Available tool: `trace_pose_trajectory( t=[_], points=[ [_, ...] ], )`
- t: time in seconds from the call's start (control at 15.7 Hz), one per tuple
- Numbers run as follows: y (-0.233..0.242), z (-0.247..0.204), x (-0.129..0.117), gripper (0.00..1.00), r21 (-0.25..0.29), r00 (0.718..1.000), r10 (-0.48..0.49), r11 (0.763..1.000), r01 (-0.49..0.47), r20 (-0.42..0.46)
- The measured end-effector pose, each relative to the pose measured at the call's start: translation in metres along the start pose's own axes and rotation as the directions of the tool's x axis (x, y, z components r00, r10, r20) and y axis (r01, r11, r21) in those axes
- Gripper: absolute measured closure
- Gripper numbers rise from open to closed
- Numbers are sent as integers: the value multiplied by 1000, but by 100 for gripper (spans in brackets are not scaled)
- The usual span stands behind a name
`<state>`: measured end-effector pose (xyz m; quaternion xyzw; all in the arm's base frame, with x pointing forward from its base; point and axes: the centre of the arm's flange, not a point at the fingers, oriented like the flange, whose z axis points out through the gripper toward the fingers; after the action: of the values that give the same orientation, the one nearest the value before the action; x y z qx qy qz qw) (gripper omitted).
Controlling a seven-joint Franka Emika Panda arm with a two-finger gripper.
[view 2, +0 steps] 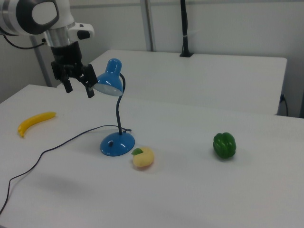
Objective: Turn on desk lamp
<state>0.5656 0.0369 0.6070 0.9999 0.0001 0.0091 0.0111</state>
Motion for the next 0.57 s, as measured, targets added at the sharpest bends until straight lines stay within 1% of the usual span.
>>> trace_pose_trajectory(
  t=[0.57],
  points=[
    [2, 3, -2, 0, -2, 1000, 0, 1000, 0, 21]
  ],
)
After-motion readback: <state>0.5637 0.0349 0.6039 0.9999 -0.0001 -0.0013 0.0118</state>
